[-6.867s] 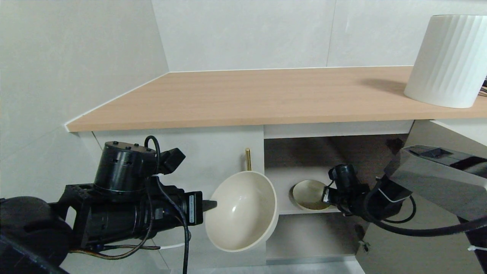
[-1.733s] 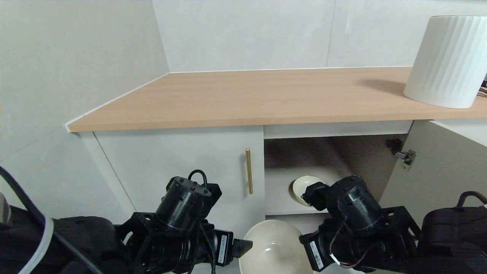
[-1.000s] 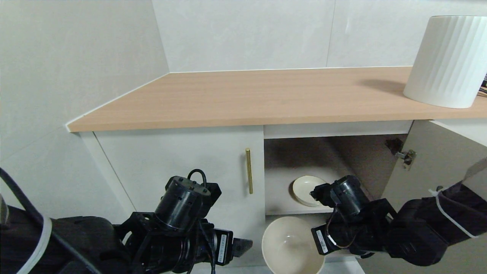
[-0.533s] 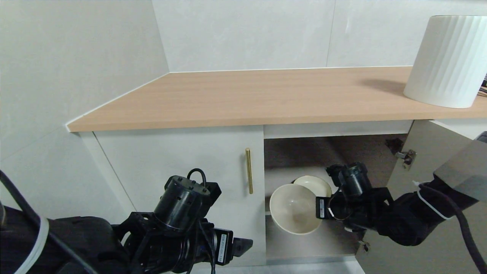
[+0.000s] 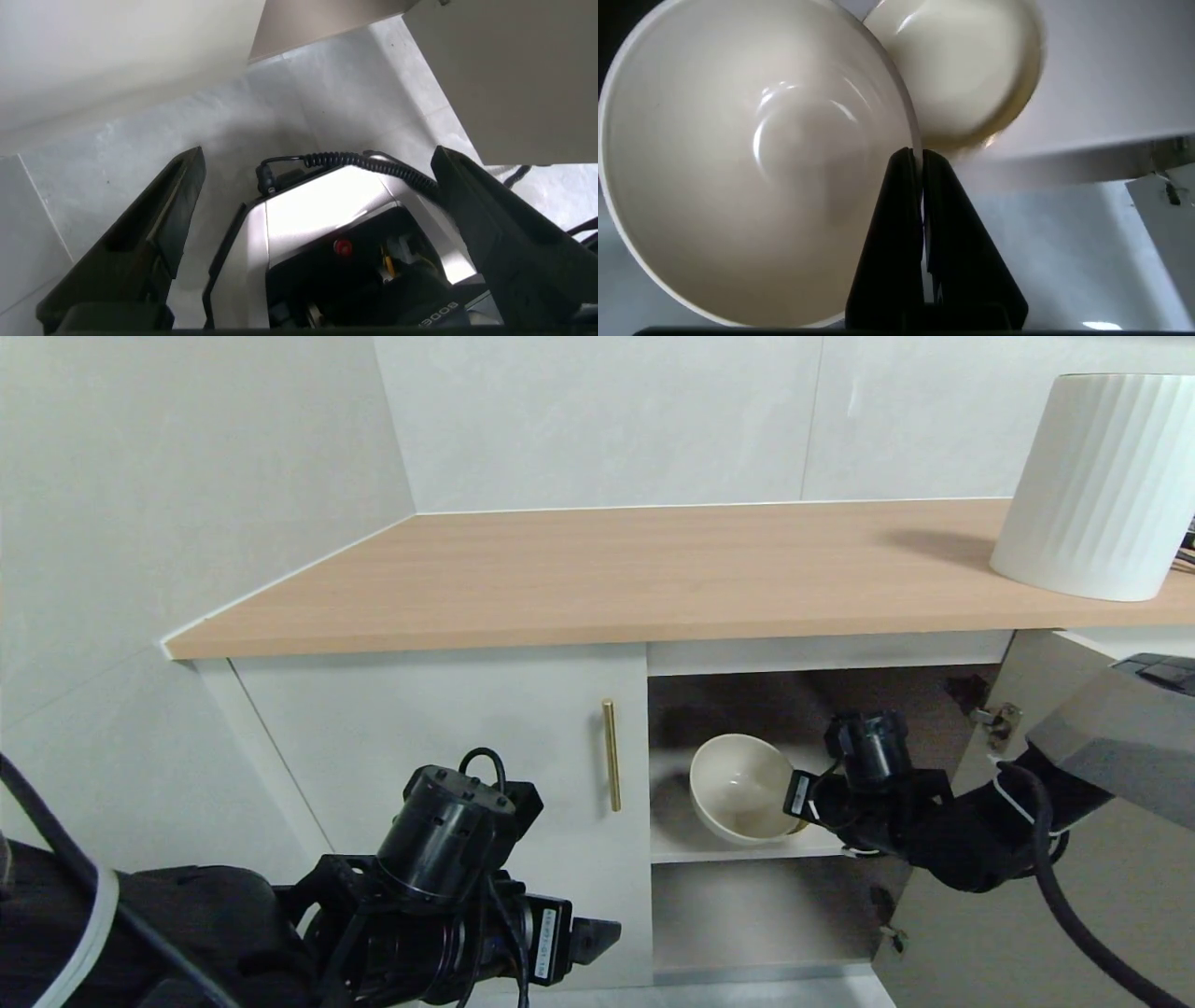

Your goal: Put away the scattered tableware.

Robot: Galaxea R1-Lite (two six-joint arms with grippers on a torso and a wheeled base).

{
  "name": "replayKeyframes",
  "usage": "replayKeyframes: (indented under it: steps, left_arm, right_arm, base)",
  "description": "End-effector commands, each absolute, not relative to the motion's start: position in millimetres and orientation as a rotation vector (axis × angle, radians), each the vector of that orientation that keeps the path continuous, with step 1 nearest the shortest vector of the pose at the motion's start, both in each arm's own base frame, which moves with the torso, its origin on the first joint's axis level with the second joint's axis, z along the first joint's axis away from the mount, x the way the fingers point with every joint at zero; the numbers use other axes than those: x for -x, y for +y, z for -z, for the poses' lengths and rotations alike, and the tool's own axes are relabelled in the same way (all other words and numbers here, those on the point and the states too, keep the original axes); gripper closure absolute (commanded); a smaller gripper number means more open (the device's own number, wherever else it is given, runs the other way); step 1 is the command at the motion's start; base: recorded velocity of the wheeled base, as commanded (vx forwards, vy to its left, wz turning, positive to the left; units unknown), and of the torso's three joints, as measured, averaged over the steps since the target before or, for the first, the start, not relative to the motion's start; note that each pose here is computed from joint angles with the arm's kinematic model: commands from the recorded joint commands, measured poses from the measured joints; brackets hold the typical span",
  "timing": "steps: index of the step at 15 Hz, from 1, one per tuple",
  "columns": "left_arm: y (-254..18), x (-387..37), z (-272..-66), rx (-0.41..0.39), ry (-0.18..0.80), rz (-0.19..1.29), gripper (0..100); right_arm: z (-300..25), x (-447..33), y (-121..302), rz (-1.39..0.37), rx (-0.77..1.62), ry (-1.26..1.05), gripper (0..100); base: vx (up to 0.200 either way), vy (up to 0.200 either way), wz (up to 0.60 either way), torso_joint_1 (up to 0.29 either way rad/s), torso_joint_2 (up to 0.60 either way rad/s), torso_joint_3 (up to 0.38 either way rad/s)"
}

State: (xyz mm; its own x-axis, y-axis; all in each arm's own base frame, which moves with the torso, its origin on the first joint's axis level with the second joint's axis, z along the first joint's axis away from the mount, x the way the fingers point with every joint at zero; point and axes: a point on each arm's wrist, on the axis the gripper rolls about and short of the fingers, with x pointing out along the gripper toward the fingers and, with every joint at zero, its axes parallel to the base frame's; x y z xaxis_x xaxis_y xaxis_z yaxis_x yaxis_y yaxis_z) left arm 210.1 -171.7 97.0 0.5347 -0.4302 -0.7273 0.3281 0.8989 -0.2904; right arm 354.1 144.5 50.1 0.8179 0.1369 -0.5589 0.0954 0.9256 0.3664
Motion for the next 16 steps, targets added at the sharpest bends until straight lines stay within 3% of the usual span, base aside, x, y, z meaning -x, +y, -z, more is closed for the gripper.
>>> replayKeyframes:
  steps: [1,9,16]
  left_arm:
    - [-172,-210,-97,0.123,0.901,0.452,0]
    - [-172,-210,-95,0.120,0.905,0.453,0]
    - [-172,-210,-95,0.120,0.905,0.453,0]
  right_arm:
    - [-42,-367,135,0.023,-0.402,0.613,100]
    - [-36,-384,124,0.152,-0.378,0.564,100]
    - [-32,-383,122,0.163,-0.360,0.584,100]
  base:
    - [0.000,0.000,0.00,0.000,0.00,0.000]
    - [0.000,0.000,0.00,0.000,0.00,0.000]
    - [0.000,0.000,0.00,0.000,0.00,0.000]
